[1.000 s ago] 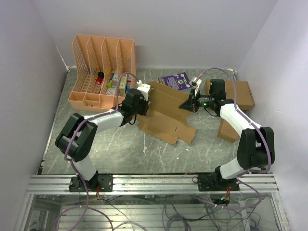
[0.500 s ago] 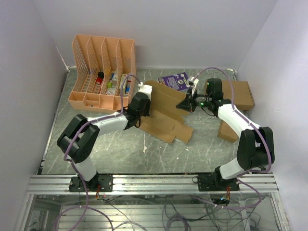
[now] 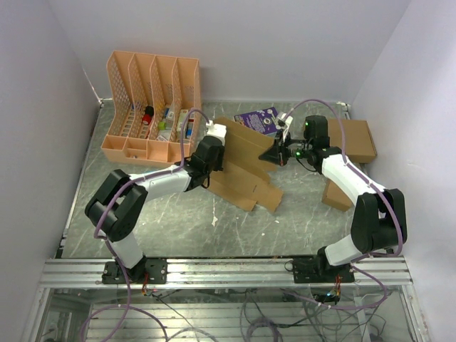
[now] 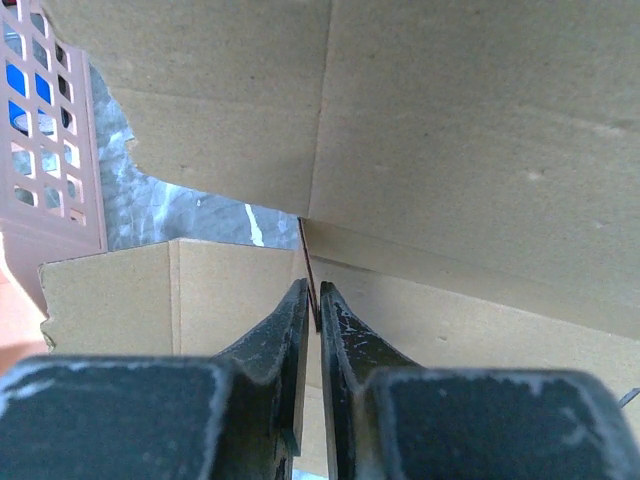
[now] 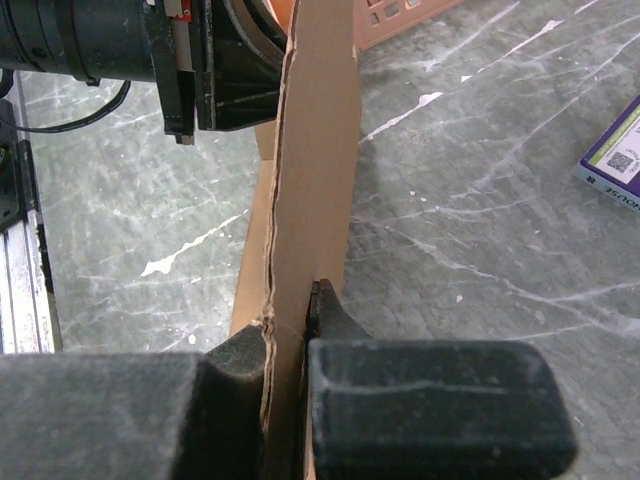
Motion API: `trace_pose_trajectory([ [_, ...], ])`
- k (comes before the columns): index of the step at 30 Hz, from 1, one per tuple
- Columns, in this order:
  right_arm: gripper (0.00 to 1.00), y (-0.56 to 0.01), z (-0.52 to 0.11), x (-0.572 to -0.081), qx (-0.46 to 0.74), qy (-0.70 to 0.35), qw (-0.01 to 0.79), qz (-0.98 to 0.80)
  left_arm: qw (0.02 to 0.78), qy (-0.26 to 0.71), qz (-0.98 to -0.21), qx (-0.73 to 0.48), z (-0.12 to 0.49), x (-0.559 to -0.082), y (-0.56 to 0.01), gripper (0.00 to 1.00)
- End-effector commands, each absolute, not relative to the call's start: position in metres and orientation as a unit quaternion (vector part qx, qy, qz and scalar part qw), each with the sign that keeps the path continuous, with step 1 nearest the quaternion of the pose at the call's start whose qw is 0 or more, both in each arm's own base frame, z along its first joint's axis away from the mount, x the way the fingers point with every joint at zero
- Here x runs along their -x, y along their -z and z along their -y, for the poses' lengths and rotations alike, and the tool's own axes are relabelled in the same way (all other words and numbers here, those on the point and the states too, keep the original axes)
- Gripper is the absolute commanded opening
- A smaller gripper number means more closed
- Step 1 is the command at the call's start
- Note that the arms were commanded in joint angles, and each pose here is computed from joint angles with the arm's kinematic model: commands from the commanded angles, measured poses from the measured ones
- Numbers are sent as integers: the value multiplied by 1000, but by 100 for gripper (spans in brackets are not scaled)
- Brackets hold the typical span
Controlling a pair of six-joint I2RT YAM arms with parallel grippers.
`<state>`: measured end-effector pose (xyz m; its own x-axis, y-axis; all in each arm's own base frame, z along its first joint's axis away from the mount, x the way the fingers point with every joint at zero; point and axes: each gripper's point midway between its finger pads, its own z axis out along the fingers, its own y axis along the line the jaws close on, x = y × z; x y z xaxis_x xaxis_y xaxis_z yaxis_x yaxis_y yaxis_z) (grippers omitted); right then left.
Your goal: Fold the paper box
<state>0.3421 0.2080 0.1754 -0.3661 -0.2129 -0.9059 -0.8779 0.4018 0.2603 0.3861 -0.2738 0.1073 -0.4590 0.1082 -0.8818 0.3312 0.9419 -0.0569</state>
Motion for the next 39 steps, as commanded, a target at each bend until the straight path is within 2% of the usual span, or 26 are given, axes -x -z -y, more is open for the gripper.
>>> trace_pose_trajectory([
  [1, 0, -181, -213, -338, 379, -401, 423, -719, 526, 160, -822, -146, 305, -390, -137, 19],
  [5, 0, -179, -211, -339, 378, -393, 424, -723, 523, 160, -824, -149, 306, -390, -137, 21],
  [17, 0, -186, -198, -348, 372, -364, 442, -730, 536, 174, -813, -146, 297, -379, -157, 41],
  [27, 0, -197, -171, -359, 346, -353, 465, -735, 554, 213, -794, -132, 271, -352, -188, 54],
  [32, 0, -205, -154, -365, 325, -350, 478, -737, 546, 323, -754, -168, 289, -312, -214, 57],
  [35, 0, -211, -145, -367, 308, -355, 483, -738, 499, 398, -744, -198, 315, -282, -214, 58],
  [39, 0, -216, -139, -369, 288, -366, 483, -742, 449, 427, -752, -224, 353, -249, -201, 60],
])
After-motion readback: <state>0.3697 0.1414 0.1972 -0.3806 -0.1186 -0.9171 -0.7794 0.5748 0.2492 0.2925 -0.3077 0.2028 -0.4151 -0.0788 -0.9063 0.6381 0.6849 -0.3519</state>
